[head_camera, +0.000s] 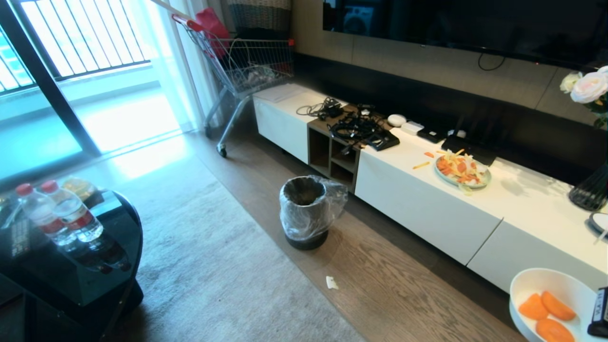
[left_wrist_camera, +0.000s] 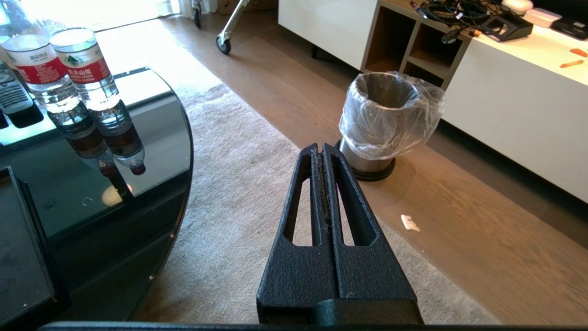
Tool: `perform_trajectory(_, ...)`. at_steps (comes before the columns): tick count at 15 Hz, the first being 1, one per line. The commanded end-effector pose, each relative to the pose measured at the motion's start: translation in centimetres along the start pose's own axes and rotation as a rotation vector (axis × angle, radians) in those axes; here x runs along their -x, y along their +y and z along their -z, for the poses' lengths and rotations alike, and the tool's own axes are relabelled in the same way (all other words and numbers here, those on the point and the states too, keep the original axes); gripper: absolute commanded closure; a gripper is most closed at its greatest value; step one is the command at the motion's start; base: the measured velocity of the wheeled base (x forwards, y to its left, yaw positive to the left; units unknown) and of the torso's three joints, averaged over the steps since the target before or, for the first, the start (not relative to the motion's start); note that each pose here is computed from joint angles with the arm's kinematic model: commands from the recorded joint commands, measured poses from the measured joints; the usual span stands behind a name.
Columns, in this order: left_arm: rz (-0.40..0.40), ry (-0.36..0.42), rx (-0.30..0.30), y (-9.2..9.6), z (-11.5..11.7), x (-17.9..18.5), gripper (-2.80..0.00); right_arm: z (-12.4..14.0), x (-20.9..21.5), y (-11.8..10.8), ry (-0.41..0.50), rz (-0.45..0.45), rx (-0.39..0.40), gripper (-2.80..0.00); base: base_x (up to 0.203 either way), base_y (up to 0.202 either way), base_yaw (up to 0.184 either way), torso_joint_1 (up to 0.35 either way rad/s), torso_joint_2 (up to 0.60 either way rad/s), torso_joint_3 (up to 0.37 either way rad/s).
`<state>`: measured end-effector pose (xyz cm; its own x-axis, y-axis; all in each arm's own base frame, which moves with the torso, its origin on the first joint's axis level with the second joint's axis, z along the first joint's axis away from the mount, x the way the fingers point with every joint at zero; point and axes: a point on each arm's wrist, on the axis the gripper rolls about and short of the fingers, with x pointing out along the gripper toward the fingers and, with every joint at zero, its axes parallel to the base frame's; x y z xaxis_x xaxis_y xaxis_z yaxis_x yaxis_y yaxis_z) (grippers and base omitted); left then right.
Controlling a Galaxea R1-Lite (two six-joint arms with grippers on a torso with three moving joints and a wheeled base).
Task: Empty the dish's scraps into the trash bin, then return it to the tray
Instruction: Move the bowl over the trash can
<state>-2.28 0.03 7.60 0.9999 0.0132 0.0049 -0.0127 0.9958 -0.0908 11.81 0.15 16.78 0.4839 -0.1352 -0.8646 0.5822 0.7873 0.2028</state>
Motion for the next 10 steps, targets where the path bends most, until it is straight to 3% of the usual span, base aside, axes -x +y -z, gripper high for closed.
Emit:
perform_trajectory(1, 0.0, -0.001, 0.001, 0.0, -0.01, 0.0, 0.0, -0.06, 0.12, 0.07, 0.0, -0.006, -0.004, 0.0, 0.0, 0.0, 0.0, 0.0, 0.0, 0.0)
perform_trajectory(10, 0.0, -0.001, 0.001, 0.0, -0.01, 0.0, 0.0, -0.11, 0.78, -0.03, -0.023, -0.022, -0.005, 0.0, 0.0, 0.0, 0.0, 0.0, 0.0, 0.0)
